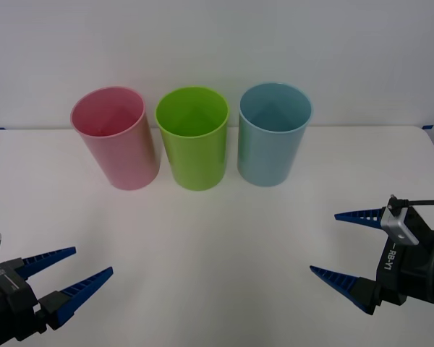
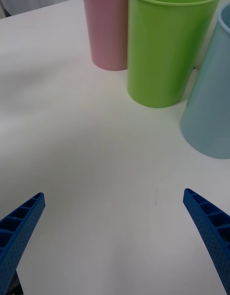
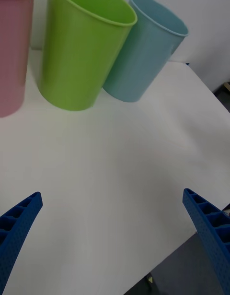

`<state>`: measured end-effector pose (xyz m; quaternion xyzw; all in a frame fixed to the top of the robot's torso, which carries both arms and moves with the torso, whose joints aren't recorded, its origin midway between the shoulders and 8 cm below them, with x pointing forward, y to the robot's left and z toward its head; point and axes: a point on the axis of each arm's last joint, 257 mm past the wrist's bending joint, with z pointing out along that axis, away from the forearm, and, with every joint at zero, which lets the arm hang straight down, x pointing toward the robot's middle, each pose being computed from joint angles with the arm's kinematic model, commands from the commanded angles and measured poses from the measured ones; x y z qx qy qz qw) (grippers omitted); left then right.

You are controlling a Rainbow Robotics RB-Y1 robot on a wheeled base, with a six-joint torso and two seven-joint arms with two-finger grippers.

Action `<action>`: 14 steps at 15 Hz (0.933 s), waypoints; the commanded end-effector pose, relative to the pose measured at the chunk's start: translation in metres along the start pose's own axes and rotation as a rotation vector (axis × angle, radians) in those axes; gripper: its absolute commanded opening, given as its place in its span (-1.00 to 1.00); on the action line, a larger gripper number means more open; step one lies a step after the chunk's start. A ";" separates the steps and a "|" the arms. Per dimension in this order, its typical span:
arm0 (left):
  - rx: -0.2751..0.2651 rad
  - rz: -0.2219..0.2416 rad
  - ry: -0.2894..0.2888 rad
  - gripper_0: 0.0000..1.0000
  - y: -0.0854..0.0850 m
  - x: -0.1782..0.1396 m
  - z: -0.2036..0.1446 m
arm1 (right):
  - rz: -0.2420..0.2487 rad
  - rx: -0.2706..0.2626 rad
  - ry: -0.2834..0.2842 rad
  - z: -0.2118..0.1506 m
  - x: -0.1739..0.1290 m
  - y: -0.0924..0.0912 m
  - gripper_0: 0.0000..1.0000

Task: Put cans in the blue bin and PET bottles in the pink bin and trash in the green bin.

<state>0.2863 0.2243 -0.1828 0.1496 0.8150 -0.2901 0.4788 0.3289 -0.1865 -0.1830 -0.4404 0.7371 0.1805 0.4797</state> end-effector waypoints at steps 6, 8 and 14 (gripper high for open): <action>-0.007 -0.022 0.007 1.00 -0.002 0.012 0.003 | 0.000 0.000 0.000 0.000 0.000 0.000 1.00; -0.007 -0.022 0.007 1.00 -0.002 0.012 0.003 | 0.000 0.000 0.000 0.000 0.000 0.000 1.00; -0.007 -0.022 0.007 1.00 -0.002 0.012 0.003 | 0.000 0.000 0.000 0.000 0.000 0.000 1.00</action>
